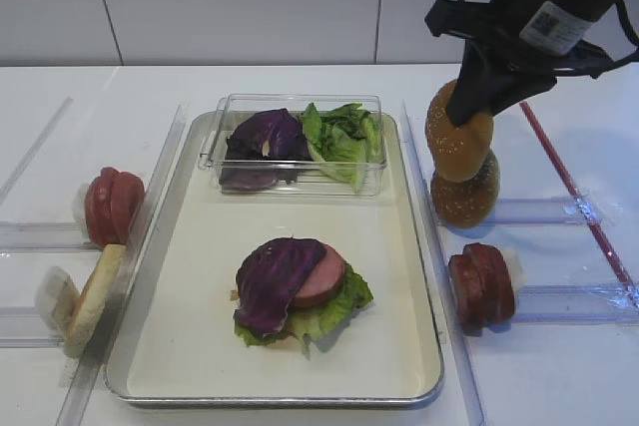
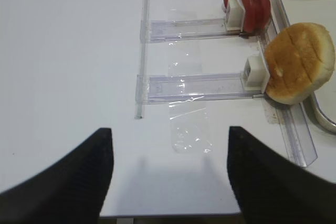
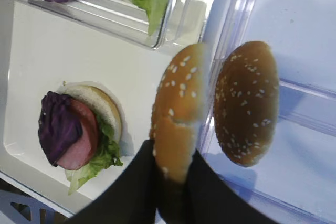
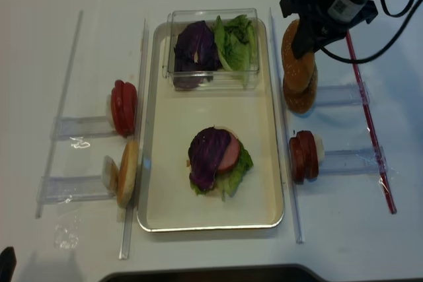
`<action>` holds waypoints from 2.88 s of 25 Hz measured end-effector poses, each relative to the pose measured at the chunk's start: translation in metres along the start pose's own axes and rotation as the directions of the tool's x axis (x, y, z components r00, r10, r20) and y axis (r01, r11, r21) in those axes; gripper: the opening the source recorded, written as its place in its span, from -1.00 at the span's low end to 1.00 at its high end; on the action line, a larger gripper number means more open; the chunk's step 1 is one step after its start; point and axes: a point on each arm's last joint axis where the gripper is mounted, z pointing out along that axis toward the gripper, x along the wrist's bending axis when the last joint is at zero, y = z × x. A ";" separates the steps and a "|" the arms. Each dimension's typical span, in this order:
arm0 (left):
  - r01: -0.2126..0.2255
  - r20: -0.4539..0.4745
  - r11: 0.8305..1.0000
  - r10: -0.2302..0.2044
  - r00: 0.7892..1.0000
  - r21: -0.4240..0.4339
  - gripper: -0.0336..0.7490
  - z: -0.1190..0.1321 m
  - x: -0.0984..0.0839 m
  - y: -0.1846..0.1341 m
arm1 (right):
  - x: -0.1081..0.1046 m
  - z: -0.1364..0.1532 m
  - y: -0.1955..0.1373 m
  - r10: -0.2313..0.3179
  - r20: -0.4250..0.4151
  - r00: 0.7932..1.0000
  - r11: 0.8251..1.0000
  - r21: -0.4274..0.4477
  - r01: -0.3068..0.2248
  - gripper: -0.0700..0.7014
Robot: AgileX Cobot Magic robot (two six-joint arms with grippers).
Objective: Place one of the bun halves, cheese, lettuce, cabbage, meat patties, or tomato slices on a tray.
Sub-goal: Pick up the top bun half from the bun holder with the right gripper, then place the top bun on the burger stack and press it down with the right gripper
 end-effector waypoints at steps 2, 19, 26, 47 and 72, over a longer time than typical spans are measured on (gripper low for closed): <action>0.000 0.000 1.000 0.000 1.000 0.000 0.28 0.000 0.000 0.000 | 0.003 -0.004 -0.001 -0.001 -0.016 1.000 1.000 -0.012 0.001 -0.42; 0.000 0.000 1.000 0.000 1.000 0.000 0.28 0.000 0.000 0.000 | 0.019 -0.033 -0.028 -0.038 -0.041 0.998 0.997 -0.069 0.035 -0.42; 0.000 0.000 1.000 0.000 1.000 0.000 0.28 0.000 0.000 0.000 | 0.024 -0.036 -0.065 -0.070 -0.075 0.995 0.997 -0.051 0.066 -0.42; 0.000 0.000 1.000 0.000 1.000 0.000 0.28 0.000 0.000 0.000 | 0.039 -0.004 -0.131 -0.102 -0.426 0.899 0.987 -0.158 0.037 -0.42; 0.000 0.000 1.000 0.000 1.000 0.000 0.28 0.000 0.000 0.000 | 0.027 0.053 -0.086 0.136 -0.737 0.662 0.963 -0.059 -0.264 -0.42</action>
